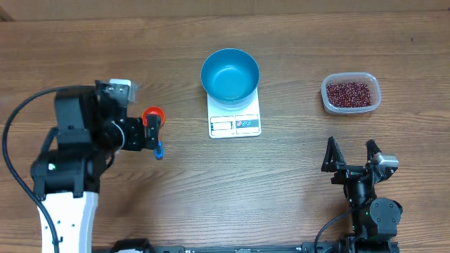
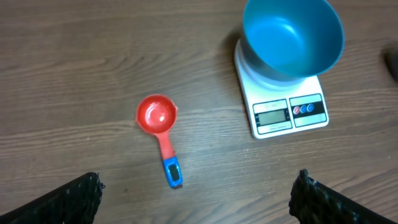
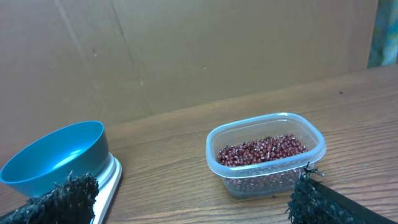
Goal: Scoop item into bowl and weigh 150g on scale
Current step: 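Move the left gripper forward over the red measuring cup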
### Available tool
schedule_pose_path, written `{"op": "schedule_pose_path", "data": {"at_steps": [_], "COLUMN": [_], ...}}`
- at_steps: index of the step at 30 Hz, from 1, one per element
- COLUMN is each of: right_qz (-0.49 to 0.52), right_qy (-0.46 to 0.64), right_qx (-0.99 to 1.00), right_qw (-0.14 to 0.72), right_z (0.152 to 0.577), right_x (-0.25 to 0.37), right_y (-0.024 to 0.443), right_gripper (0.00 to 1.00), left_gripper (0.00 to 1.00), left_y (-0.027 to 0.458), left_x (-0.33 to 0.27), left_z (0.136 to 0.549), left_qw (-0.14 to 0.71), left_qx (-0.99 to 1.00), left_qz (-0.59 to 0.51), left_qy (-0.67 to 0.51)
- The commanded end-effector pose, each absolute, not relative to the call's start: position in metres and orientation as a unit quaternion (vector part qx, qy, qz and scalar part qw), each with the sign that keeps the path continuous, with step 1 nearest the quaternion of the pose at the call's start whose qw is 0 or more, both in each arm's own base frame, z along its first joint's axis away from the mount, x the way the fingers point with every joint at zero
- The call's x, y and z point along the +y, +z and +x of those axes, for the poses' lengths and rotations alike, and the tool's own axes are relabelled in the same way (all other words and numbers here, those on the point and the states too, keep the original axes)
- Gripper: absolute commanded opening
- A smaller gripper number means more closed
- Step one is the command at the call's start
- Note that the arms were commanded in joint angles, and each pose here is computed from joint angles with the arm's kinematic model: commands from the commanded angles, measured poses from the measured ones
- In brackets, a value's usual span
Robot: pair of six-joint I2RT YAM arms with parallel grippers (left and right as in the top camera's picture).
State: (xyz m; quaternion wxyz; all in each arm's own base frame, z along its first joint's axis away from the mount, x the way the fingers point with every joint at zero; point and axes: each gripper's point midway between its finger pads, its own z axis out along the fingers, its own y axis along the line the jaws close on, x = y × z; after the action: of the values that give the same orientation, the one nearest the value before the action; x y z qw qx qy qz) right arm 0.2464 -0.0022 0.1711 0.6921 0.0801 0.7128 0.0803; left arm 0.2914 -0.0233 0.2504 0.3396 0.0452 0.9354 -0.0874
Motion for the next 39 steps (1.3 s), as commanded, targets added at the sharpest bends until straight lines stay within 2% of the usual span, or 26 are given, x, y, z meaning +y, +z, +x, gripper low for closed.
{"op": "schedule_pose_path", "data": {"at_steps": [1,12,22,39], "right_qz": [0.079,0.079,0.079,0.079], "right_qy": [0.082,0.082,0.082,0.082], "right_qx": [0.712,0.712,0.712,0.712], "right_qw": [0.693,0.693,0.693,0.693], "right_z": [0.247,0.247,0.247,0.247], "right_x": [-0.001,-0.001,-0.001,-0.001], "right_y": [0.169,0.169,0.169,0.169], "right_gripper": [1.00,1.00,1.00,1.00], "left_gripper": [1.00,1.00,0.99,0.99], "left_y": [0.261,0.253,0.237,0.234], "left_x": [-0.025,-0.028,-0.021,-0.018], "left_z": [0.297,0.323,0.325,0.323], "left_qw": [0.348,0.295,0.218,0.209], "left_qx": [0.930,0.946,0.967,0.970], "left_qz": [0.077,0.087,0.094,0.090], "left_qy": [-0.087,-0.105,-0.094,-0.085]}}
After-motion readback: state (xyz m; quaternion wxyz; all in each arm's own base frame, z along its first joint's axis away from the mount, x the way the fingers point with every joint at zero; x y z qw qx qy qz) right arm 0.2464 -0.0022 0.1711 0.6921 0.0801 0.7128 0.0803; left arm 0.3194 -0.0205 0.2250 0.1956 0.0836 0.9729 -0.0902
